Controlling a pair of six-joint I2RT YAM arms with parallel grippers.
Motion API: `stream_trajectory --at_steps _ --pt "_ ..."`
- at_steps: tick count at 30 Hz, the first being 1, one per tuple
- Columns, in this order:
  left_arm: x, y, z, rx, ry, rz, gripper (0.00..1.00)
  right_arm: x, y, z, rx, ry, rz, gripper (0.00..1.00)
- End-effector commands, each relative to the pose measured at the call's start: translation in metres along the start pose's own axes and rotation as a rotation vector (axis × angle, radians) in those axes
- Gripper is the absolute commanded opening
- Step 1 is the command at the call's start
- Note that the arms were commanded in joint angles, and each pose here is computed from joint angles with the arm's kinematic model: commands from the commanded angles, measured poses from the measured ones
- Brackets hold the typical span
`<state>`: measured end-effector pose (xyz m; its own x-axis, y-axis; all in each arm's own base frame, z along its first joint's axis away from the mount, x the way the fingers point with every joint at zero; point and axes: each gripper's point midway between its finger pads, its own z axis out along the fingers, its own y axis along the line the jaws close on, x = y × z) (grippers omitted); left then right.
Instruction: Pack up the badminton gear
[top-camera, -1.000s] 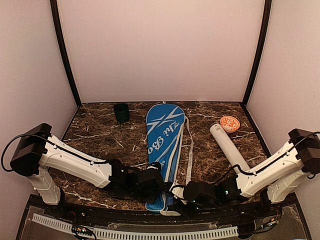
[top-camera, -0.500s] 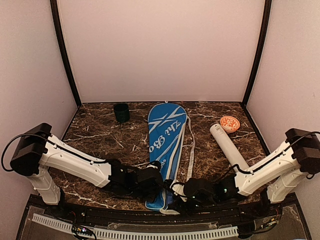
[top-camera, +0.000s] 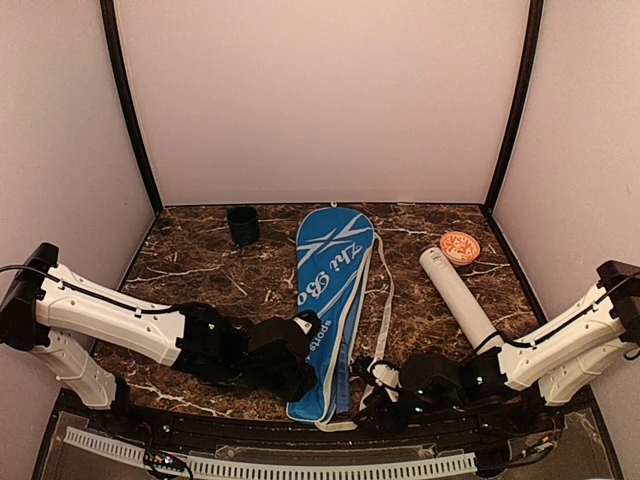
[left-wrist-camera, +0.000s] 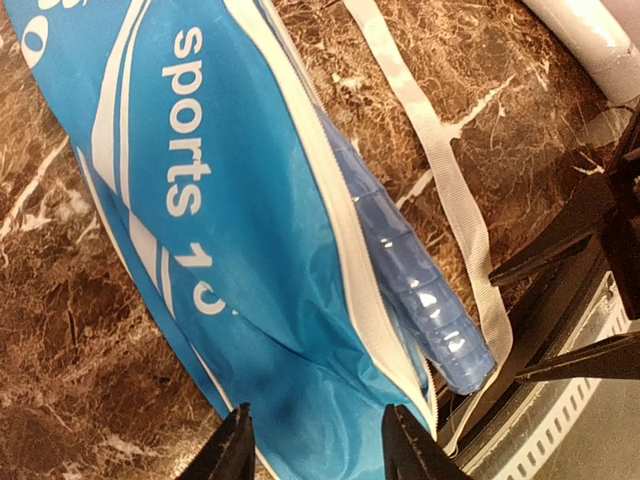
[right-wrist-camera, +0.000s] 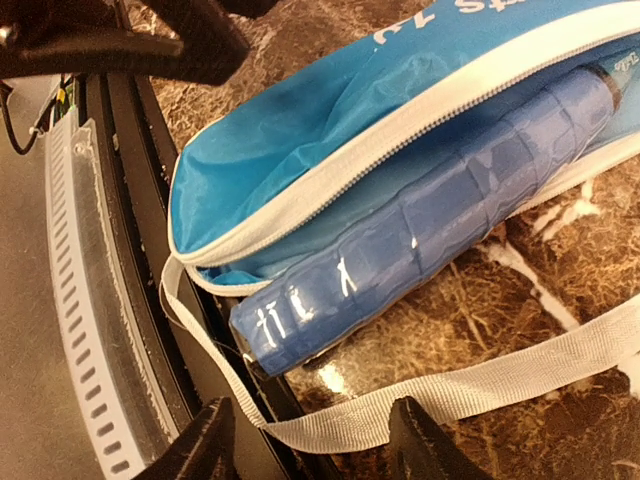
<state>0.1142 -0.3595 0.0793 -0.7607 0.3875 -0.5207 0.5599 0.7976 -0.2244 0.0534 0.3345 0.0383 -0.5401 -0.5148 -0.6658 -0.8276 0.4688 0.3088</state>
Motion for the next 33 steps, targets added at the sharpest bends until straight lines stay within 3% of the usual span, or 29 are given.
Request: stream_trajectory --at_steps 1,8,16,25,33 --pt "-0.016 -0.011 -0.007 0.029 -0.019 0.068 0.43 -0.012 0.011 -0.004 -0.083 -0.059 0.113 0.48" --pt "-0.037 -0.023 0.005 0.134 -0.023 0.037 0.43 -0.034 0.013 -0.012 -0.187 -0.131 0.312 0.45" --pt "-0.051 -0.027 0.027 0.154 -0.005 0.034 0.43 -0.04 -0.001 -0.007 -0.219 -0.117 0.505 0.41" --pt "-0.039 -0.014 0.048 0.047 0.067 -0.004 0.41 -0.035 0.003 0.019 -0.234 -0.052 0.574 0.37" --pt "-0.022 0.005 0.025 -0.059 0.092 0.008 0.4 -0.031 0.005 0.026 -0.241 -0.022 0.574 0.32"
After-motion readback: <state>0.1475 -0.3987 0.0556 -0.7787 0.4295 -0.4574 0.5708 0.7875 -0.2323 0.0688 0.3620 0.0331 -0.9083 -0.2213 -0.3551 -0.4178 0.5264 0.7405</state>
